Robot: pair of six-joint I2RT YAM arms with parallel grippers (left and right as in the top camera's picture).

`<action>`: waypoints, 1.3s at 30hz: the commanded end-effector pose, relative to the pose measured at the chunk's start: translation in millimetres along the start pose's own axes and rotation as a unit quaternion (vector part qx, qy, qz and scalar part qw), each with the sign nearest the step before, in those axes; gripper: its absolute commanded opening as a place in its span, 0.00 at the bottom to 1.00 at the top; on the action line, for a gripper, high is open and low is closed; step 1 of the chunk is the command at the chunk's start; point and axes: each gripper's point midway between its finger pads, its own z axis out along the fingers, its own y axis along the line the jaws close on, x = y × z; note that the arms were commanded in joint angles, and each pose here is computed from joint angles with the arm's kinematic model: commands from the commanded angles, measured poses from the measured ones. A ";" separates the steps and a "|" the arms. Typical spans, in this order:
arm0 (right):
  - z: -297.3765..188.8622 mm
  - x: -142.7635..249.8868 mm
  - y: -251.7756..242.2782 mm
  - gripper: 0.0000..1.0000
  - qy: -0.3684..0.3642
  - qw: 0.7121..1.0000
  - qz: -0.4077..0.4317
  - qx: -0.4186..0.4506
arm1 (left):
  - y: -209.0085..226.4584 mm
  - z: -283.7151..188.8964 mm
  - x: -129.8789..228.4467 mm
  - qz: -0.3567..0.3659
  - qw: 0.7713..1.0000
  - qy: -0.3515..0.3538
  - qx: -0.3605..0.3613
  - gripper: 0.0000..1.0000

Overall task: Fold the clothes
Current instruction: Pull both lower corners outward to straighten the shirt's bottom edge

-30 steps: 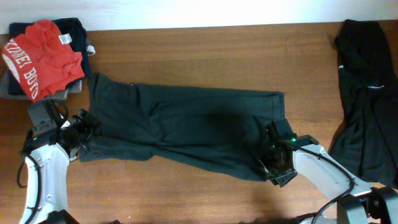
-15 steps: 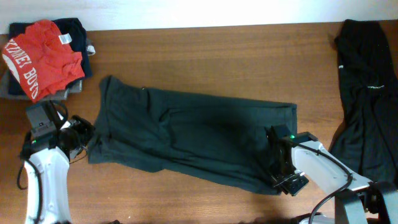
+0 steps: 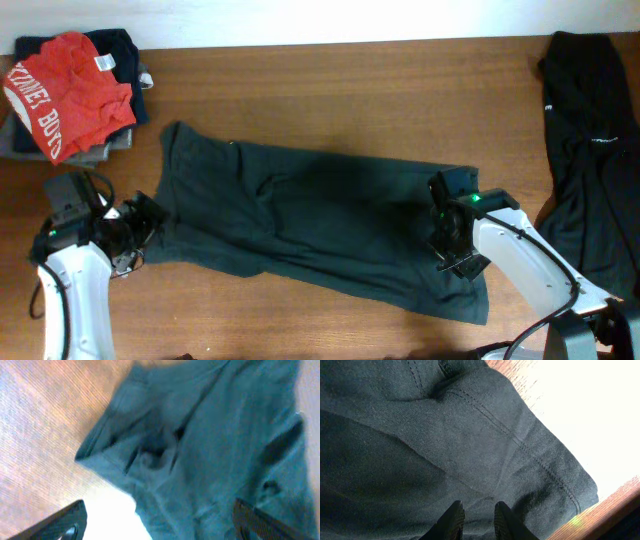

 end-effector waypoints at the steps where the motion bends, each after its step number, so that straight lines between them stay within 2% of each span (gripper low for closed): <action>1: -7.2 -8.5 5.2 0.26 -0.021 1.000 -0.009 -0.013 | -4.3 16.4 13.6 0.041 0.997 0.056 0.014 0.92; 7: -7.2 -8.4 6.4 0.26 -0.020 0.999 -0.019 -0.015 | 11.5 47.7 25.4 0.046 0.992 0.116 -0.019 0.89; 8: -7.2 -7.2 7.2 0.26 -0.017 0.999 -0.028 -0.017 | 18.3 55.2 25.7 0.045 0.991 0.122 -0.036 0.82; 11: -7.1 -6.7 6.2 0.26 -0.016 0.999 -0.029 -0.015 | 28.4 62.3 23.2 0.046 0.990 0.121 -0.064 0.80; 24: -7.1 -3.0 6.2 0.26 -0.006 0.999 -0.030 -0.017 | 9.4 69.4 27.8 0.084 0.988 0.116 -0.052 0.73; 32: -7.1 -1.3 6.1 0.26 -0.002 0.999 -0.030 -0.017 | -3.9 72.4 25.6 0.096 0.989 0.106 -0.029 0.43; 35: -7.1 -1.4 6.0 0.26 -0.002 0.999 -0.030 -0.017 | -4.8 72.6 24.6 0.096 0.990 0.104 -0.028 0.25; 36: -7.2 -1.6 6.1 0.26 -0.002 0.999 -0.030 -0.017 | -5.4 72.7 24.3 0.096 0.990 0.103 -0.026 0.14; 38: -8.2 -2.3 7.2 0.26 -0.003 0.999 -0.030 -0.019 | -8.4 73.1 23.0 0.097 0.990 0.101 -0.019 0.01; 39: -9.8 -3.5 8.9 0.26 -0.005 0.999 -0.030 -0.022 | -15.3 73.6 21.7 0.097 0.990 0.099 -0.001 0.01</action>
